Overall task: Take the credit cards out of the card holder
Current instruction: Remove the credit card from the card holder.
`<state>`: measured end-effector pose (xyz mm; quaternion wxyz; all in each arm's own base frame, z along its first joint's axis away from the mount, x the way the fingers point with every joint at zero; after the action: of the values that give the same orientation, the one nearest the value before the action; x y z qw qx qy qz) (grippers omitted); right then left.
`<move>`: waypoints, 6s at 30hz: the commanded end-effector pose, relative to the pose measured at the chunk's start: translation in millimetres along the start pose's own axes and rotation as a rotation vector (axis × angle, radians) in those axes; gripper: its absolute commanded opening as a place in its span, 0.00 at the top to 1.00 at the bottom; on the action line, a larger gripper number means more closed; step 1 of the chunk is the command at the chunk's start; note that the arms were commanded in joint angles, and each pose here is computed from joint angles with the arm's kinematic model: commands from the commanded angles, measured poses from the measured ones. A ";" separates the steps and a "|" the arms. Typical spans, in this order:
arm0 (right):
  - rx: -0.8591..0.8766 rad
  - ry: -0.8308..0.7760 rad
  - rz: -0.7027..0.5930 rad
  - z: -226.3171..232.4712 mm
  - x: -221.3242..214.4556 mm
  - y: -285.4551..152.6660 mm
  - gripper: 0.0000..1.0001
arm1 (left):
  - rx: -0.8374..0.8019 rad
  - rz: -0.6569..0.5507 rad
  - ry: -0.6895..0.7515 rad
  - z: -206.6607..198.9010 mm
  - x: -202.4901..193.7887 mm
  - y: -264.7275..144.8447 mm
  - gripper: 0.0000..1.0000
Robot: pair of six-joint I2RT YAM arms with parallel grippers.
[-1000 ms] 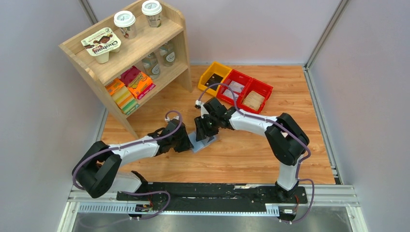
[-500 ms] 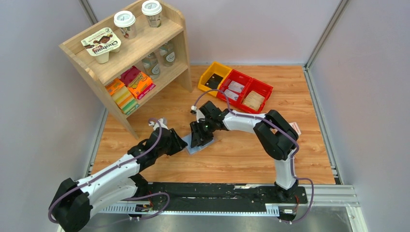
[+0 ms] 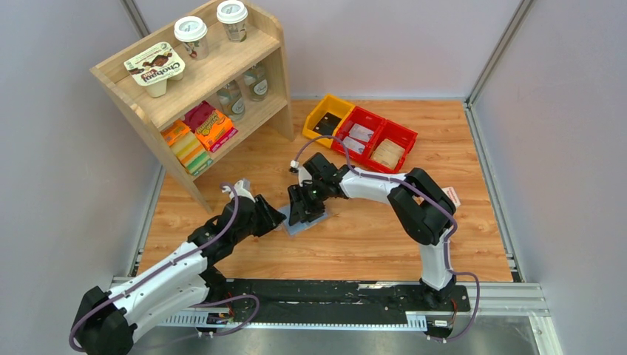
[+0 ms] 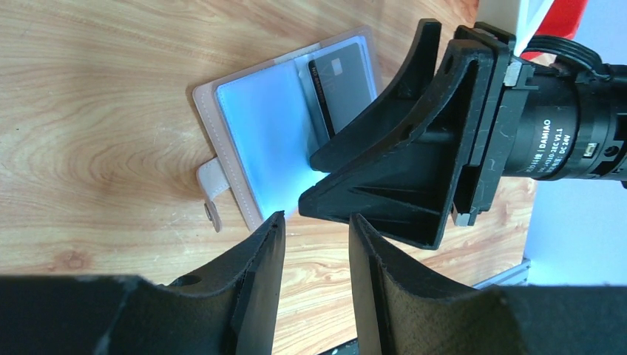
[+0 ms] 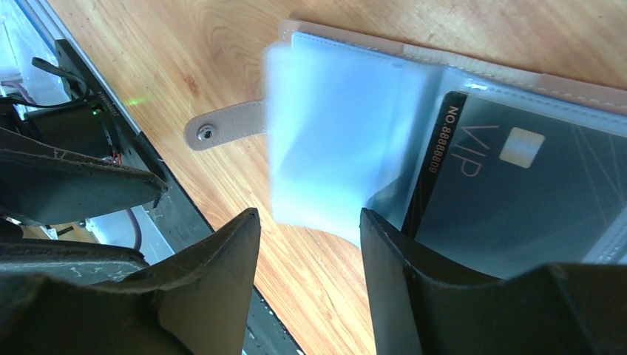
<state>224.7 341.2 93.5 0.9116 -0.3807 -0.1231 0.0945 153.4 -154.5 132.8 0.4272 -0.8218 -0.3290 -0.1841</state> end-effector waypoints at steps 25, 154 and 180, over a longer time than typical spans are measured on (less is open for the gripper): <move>-0.296 0.006 -0.328 -27.4 44.5 -61.9 0.70 | -0.166 0.053 -0.068 -39.7 25.4 49.4 0.47; -0.211 0.121 -0.184 -68.6 22.6 -6.5 0.80 | 0.021 0.016 -0.226 45.9 -6.5 80.0 0.86; 0.040 0.162 -0.554 12.2 32.9 -94.3 0.42 | -0.290 -0.352 -0.448 9.7 41.6 4.6 1.00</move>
<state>258.9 294.4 124.0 0.9037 -0.3980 -0.1266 -0.0944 179.2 -133.2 122.8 0.2620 -0.8311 -0.4755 -0.1201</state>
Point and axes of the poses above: each gripper's point midway between its finger pads, its own y axis out along the fingers, its own z axis along the line the jaws close on, x = y × z, the point moved 7 cm from there along -y, back along the fingers, and after that the axes turned 11 degrees about y, right-handed, at the moved point
